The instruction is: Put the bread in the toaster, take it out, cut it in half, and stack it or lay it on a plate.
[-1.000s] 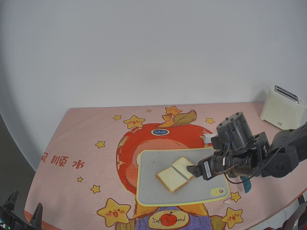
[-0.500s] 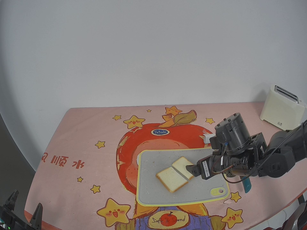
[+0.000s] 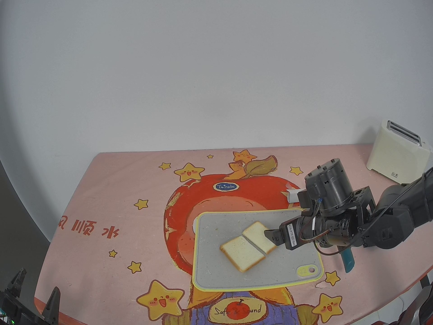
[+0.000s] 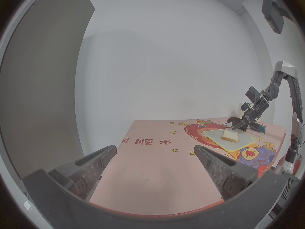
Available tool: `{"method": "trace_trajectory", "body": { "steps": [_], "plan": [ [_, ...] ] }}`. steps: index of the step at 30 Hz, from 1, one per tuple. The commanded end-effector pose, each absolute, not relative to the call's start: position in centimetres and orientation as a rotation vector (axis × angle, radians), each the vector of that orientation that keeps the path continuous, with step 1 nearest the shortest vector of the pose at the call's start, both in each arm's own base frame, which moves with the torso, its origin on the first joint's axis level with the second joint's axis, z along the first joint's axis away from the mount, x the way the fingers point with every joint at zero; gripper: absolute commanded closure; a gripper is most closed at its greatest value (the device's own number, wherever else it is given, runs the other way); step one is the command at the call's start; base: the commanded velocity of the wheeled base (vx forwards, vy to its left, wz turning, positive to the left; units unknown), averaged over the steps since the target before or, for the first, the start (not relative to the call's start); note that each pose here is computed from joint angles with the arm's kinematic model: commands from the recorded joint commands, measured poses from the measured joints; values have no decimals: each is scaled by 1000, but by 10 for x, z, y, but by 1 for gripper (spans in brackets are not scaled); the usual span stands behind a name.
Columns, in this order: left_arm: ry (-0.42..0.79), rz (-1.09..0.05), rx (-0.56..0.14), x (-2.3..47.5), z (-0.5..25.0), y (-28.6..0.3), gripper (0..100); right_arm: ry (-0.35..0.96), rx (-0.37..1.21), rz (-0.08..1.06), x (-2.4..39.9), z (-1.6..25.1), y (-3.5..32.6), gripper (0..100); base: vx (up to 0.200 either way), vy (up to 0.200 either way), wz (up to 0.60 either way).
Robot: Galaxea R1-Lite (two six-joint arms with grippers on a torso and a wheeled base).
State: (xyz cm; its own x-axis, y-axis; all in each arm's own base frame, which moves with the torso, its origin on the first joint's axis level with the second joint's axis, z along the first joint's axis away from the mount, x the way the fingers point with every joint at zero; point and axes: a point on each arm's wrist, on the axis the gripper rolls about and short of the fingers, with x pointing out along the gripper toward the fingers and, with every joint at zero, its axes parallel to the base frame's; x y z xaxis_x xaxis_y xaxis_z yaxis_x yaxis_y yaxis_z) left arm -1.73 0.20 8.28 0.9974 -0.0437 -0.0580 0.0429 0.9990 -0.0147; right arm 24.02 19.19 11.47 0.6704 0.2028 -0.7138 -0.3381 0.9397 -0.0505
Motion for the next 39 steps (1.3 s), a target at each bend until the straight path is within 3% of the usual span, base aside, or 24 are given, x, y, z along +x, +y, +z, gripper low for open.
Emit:
{"method": "trace_trajectory", "body": {
  "steps": [1, 39],
  "plan": [
    [77, -42, -13, -16, 78, 2, 0, 789, -190, 305, 241, 111, 192, 0, 0, 0, 0],
    [77, -42, -13, -16, 78, 2, 0, 807, -188, 277, 249, 105, 189, 0, 0, 0, 0]
  ]
}}
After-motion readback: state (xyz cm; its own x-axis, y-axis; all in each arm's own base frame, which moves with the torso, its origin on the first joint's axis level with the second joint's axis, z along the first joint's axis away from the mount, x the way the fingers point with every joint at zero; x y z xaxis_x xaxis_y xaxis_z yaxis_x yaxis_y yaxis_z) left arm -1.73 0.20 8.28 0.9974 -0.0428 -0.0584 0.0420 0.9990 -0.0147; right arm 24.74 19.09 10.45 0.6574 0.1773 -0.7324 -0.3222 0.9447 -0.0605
